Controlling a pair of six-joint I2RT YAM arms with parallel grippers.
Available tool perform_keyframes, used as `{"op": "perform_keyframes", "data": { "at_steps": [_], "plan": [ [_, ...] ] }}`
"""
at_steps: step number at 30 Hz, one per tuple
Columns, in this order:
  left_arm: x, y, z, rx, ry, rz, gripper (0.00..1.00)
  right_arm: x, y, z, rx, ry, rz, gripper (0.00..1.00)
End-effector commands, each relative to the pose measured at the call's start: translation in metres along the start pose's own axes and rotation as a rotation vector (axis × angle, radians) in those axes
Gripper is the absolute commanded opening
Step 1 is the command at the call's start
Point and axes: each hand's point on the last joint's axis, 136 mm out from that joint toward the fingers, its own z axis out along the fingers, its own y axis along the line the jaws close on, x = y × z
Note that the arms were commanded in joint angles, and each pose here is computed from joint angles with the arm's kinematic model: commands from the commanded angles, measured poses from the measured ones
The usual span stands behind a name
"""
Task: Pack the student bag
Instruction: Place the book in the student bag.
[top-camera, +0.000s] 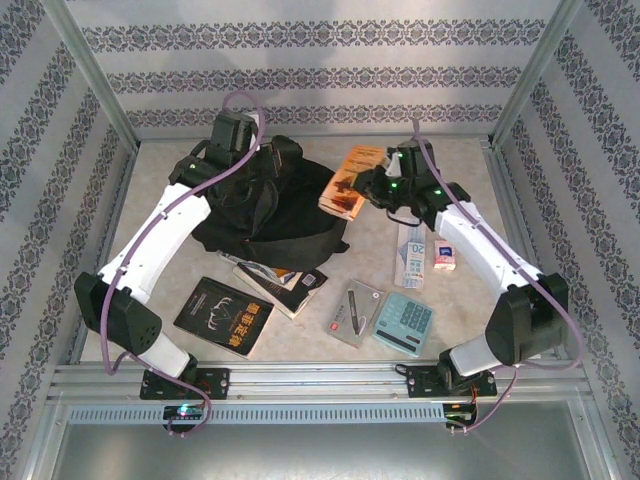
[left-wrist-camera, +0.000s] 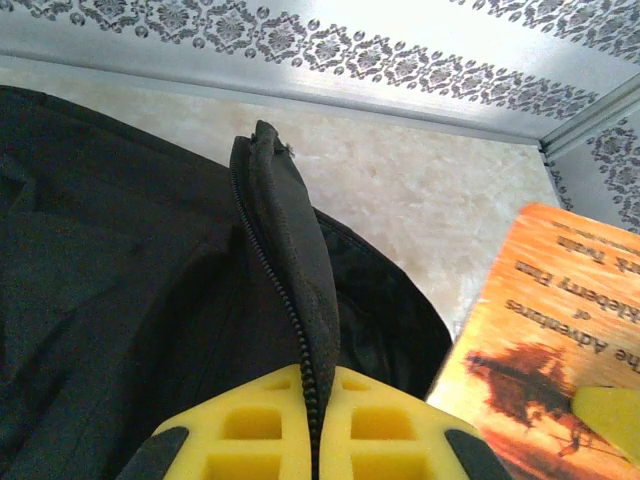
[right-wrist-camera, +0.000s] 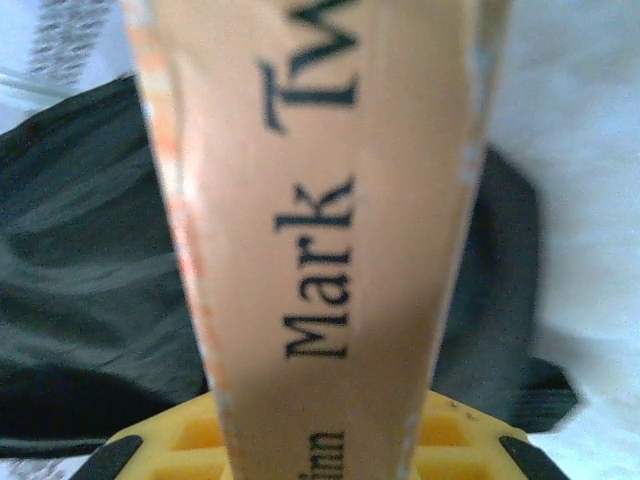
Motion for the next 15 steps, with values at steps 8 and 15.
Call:
{"op": "perform_keyframes", "data": {
  "at_steps": [8,15],
  "plan": [
    [-0.037,-0.023,-0.025,0.117,-0.167,-0.004,0.00,0.010,0.054,0.054,-0.173,0.127,0.157,0.00],
    [-0.049,-0.025,-0.029,0.145,-0.212,-0.034,0.00,0.031,0.036,0.083,-0.128,0.182,0.236,0.00]
  ]
}}
